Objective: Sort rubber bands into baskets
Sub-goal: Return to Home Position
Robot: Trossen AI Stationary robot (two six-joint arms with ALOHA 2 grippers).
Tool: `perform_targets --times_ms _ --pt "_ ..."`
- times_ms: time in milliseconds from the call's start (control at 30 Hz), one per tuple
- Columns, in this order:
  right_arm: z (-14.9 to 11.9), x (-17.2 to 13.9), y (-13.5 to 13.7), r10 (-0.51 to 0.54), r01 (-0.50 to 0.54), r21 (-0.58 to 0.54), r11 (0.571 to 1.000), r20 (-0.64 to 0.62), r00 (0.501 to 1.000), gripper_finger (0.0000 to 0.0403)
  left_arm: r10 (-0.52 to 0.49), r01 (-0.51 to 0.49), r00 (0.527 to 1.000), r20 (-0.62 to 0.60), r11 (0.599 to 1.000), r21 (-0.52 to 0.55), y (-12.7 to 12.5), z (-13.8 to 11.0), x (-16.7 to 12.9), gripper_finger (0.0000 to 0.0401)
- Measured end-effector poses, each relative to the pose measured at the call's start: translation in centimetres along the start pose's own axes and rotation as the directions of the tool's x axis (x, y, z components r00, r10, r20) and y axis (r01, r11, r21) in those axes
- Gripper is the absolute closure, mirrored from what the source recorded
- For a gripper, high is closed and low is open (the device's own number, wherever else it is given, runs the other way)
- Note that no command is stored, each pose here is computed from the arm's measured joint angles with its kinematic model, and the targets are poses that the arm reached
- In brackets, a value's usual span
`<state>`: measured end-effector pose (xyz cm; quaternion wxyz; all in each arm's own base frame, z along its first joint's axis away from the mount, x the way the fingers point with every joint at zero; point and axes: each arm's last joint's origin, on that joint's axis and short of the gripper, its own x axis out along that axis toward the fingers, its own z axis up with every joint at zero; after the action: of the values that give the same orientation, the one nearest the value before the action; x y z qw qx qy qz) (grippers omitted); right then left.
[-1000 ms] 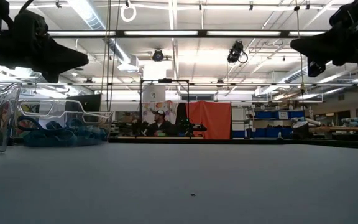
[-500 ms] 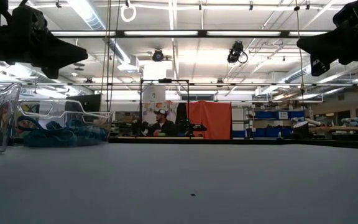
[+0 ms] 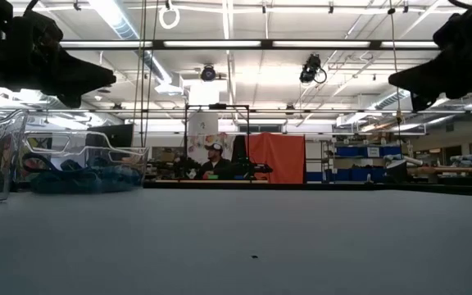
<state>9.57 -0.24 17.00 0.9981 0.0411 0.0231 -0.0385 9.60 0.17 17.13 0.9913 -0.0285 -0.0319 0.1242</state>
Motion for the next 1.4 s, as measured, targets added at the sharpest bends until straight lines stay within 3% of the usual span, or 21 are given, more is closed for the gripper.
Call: perform_targets --times_ms 100,433,533,700,1400 --pt "-0.14 0.03 0.17 0.061 -0.062 -0.025 0.998 -0.020 0.998 0.0394 -0.015 0.015 1.000 -0.004 0.999 0.042 -0.04 -0.03 0.01 0.0314" --pt "-0.13 0.03 0.16 0.057 -0.057 -0.030 0.998 -0.017 0.998 0.0381 0.034 -0.034 0.999 0.003 0.994 0.106 0.15 0.01 0.03 0.0314" --pt "-0.12 0.03 0.16 0.057 -0.057 -0.002 0.998 -0.017 0.998 0.0377 0.035 -0.035 0.999 0.004 0.998 0.057 0.16 0.02 0.03 0.0314" --pt "-0.13 0.03 0.17 0.057 -0.054 0.136 0.989 -0.017 0.998 0.0378 0.036 -0.035 0.999 0.005 0.997 -0.064 0.15 0.03 0.02 0.0314" --pt "-0.15 0.04 0.16 0.057 -0.053 0.167 0.984 -0.017 0.998 0.0378 0.036 -0.036 0.999 0.007 0.997 -0.066 0.15 0.04 0.02 0.0314"
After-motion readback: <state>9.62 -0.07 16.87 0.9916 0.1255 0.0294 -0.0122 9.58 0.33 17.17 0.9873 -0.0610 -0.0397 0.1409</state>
